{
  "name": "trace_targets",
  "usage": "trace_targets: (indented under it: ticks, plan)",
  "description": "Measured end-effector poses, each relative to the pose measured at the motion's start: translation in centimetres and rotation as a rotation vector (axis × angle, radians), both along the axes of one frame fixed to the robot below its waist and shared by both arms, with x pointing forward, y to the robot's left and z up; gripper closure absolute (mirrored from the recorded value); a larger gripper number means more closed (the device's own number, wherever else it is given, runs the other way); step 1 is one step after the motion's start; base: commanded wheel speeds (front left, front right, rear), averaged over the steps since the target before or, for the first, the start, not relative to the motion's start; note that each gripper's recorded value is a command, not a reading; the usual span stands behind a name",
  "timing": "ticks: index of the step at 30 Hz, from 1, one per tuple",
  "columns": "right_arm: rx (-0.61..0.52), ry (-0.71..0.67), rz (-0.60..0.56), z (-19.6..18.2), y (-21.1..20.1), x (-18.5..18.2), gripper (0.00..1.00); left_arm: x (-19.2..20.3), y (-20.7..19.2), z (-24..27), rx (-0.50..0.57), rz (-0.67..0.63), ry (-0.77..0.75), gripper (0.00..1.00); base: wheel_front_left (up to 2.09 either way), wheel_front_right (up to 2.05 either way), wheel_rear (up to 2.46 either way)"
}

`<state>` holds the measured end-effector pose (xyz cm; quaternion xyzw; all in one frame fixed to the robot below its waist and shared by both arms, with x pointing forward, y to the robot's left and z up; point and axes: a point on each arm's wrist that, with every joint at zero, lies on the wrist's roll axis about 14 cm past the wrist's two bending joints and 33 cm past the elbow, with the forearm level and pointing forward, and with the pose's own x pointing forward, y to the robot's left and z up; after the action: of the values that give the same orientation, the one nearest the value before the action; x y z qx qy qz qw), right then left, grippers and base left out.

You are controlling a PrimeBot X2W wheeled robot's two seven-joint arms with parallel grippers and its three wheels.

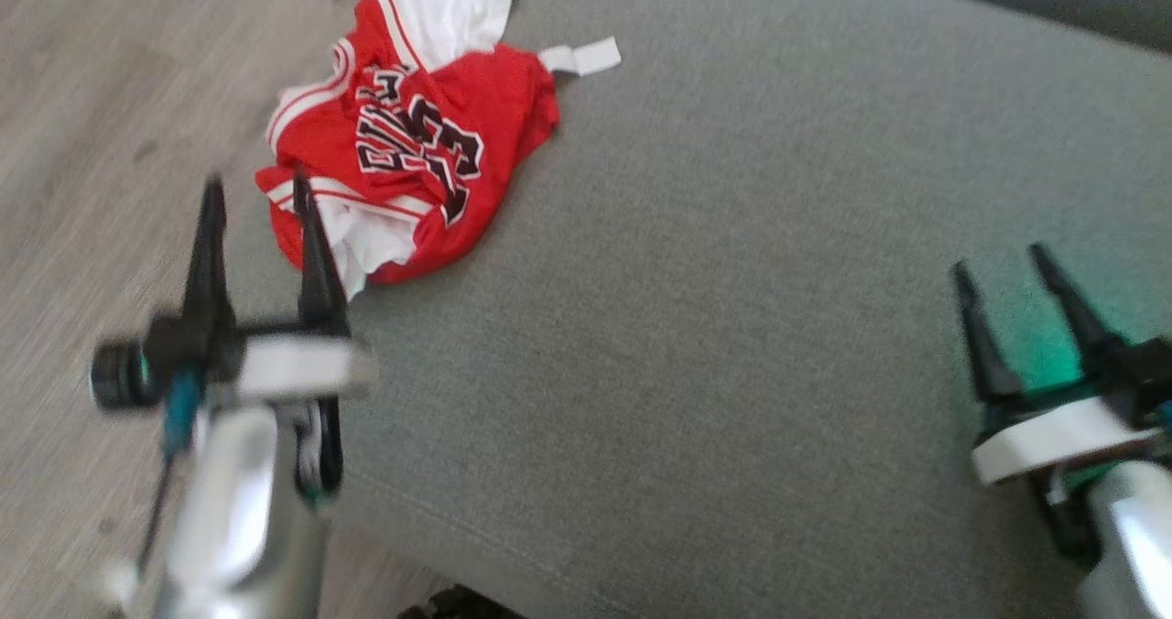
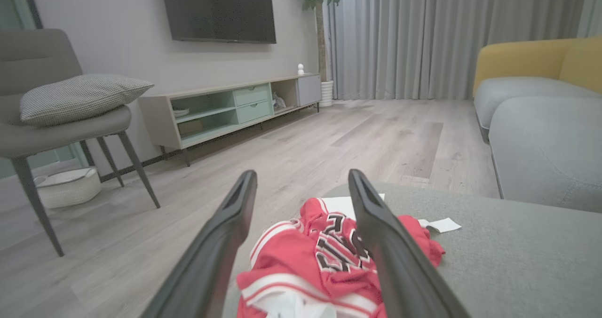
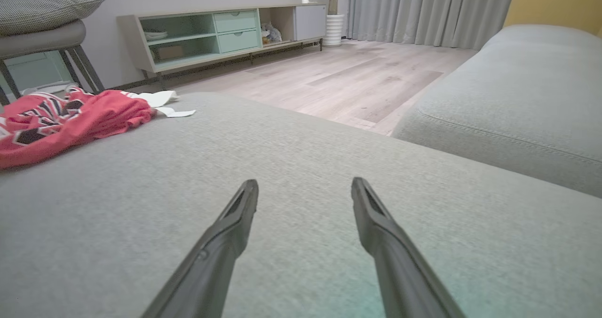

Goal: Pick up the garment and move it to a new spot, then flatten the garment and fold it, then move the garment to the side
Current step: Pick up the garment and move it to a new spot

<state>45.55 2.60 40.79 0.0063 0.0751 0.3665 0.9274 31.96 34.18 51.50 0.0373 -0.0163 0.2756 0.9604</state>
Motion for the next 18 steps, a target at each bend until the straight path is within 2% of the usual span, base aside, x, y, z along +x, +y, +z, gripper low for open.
trace_targets:
  ticks: [4,8,13,17,18]
  plan:
    - [-0.035,-0.013,-0.025,-1.6,-2.0,2.2,0.0,5.1,1.9,-1.8,-0.004,-0.035,0.108,0.0,0.0,0.0,0.0]
    - [-0.043,-0.017,-0.023,-3.0,-2.8,3.0,0.0,8.1,3.8,-5.8,-0.125,-0.011,0.311,0.0,0.0,0.0,0.0]
    - [-0.026,-0.039,-0.036,-3.2,-3.7,4.0,0.0,7.8,5.9,-11.7,-0.263,0.08,0.582,0.0,0.0,0.0,0.0]
    - [-0.038,-0.073,-0.065,-3.2,-5.2,5.4,0.0,6.8,4.5,-16.5,-0.415,0.112,0.658,0.0,0.0,0.0,0.0]
    - [-0.038,-0.078,-0.073,-3.3,-5.5,5.6,0.0,7.0,4.2,-17.1,-0.422,0.107,0.662,0.13,0.0,0.0,0.0]
